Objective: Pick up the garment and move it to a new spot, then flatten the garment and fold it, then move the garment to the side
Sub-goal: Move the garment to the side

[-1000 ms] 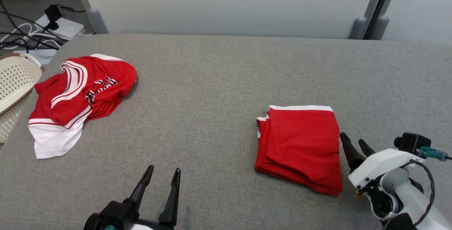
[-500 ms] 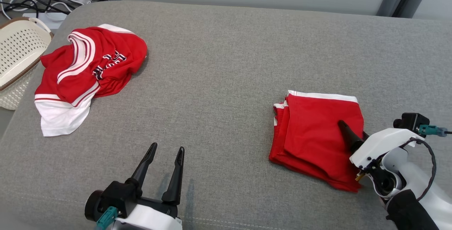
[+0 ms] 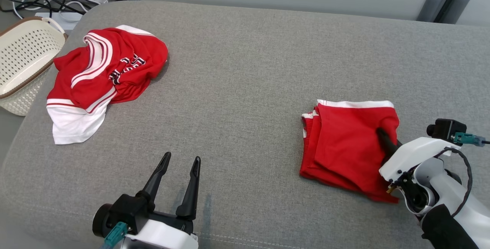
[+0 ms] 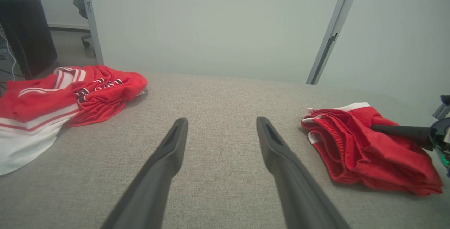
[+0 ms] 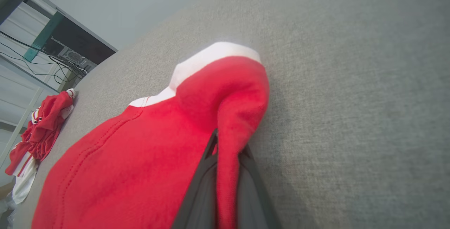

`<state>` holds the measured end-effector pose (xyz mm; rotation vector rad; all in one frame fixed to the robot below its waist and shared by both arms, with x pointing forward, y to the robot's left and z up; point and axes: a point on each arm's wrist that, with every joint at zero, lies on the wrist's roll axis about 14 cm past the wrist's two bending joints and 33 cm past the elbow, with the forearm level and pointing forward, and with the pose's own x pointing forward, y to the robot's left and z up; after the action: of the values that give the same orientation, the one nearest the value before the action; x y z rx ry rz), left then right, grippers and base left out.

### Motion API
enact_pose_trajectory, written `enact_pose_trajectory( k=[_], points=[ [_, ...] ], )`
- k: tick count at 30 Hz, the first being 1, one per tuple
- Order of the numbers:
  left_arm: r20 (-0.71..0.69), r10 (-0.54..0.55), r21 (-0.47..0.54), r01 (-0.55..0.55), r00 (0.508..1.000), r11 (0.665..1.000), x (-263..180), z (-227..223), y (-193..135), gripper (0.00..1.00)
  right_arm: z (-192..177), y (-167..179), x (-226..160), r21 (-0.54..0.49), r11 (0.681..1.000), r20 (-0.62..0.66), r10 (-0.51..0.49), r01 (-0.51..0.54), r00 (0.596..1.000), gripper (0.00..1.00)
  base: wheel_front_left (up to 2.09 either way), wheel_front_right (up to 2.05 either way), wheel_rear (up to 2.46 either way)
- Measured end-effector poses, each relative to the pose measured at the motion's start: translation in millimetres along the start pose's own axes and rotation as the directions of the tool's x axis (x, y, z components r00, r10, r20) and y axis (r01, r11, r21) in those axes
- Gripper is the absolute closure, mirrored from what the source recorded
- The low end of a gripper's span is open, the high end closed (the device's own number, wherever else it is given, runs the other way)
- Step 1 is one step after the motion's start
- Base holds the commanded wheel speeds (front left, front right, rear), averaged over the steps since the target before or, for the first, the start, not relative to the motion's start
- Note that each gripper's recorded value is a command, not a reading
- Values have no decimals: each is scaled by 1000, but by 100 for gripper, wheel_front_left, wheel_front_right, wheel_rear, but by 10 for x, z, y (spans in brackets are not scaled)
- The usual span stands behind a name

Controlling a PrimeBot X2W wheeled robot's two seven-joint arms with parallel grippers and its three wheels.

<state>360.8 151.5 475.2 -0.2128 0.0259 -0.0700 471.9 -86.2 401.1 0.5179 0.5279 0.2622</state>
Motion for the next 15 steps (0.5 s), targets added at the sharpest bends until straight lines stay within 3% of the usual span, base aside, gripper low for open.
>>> enact_pose_trajectory(
  k=[8, 15],
  points=[
    [4, -31, 1, 31, 1000, 1000, 51, 8, -91, 0, 223, -95, -74, -61, 998, 106, -10, 17, 994, 100, 0, 0, 0],
    [5, -123, 6, 123, 992, 992, 164, -3, -371, 0, 407, -457, -308, -68, 992, 180, -88, 102, 980, 100, 0, 0, 0]
  ],
)
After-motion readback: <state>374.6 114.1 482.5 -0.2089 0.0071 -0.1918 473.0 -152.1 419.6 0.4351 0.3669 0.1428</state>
